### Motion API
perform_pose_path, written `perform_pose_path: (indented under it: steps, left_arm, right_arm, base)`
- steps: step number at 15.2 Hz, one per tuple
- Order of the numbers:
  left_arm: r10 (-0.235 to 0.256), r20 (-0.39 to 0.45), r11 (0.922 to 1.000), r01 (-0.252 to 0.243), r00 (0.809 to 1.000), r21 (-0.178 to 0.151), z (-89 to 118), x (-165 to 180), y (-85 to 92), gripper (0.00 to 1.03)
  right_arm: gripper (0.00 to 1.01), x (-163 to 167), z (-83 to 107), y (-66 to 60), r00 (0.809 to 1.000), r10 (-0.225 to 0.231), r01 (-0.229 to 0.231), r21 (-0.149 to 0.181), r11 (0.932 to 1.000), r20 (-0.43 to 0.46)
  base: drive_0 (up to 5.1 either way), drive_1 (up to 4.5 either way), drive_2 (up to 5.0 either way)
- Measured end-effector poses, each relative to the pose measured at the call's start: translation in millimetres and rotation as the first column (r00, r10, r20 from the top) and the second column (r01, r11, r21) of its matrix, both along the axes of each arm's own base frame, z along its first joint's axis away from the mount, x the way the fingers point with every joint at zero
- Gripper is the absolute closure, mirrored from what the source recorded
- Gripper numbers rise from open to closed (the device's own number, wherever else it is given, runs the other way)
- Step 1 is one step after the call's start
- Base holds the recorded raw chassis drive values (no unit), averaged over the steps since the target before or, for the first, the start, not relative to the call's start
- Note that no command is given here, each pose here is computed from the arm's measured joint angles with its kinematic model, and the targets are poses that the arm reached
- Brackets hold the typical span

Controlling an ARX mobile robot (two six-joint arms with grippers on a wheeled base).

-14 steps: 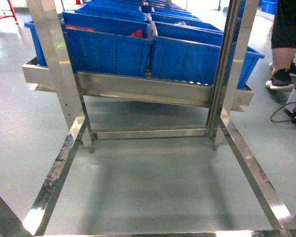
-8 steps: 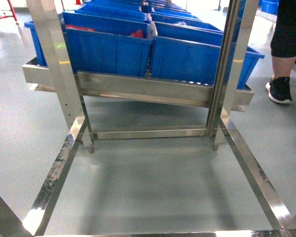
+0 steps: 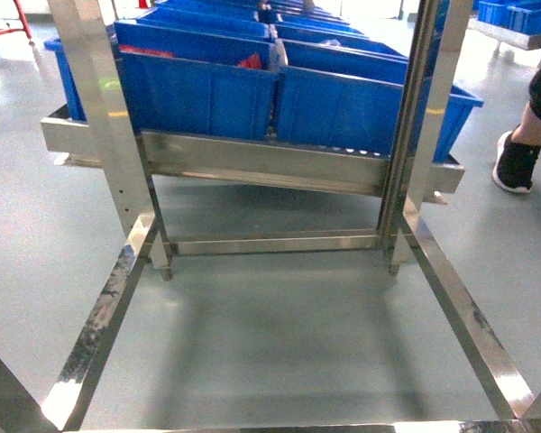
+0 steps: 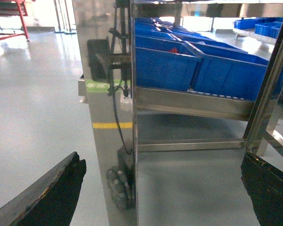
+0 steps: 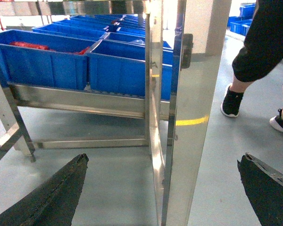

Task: Pick capacitor and pack into box

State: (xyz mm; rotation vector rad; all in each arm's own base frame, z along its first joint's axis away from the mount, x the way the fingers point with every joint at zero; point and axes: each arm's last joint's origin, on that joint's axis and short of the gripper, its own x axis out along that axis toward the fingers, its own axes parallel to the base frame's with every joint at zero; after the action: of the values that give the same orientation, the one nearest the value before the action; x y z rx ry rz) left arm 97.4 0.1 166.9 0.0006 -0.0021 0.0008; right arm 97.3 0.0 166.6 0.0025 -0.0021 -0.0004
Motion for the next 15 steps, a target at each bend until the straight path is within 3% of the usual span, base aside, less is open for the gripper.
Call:
perform_pose_path:
  steps: [15]
  left_arm:
    - [-0.001,0.000,1.0000,0.001,1.000,0.000,0.0,0.0,0.0,0.05]
  right_arm:
    - [0.03,0.0,-0.1,0.0,1.000,-0.001,0.001,0.001,1.0000,-0.001]
  base:
    - [0.0,0.00,0.0]
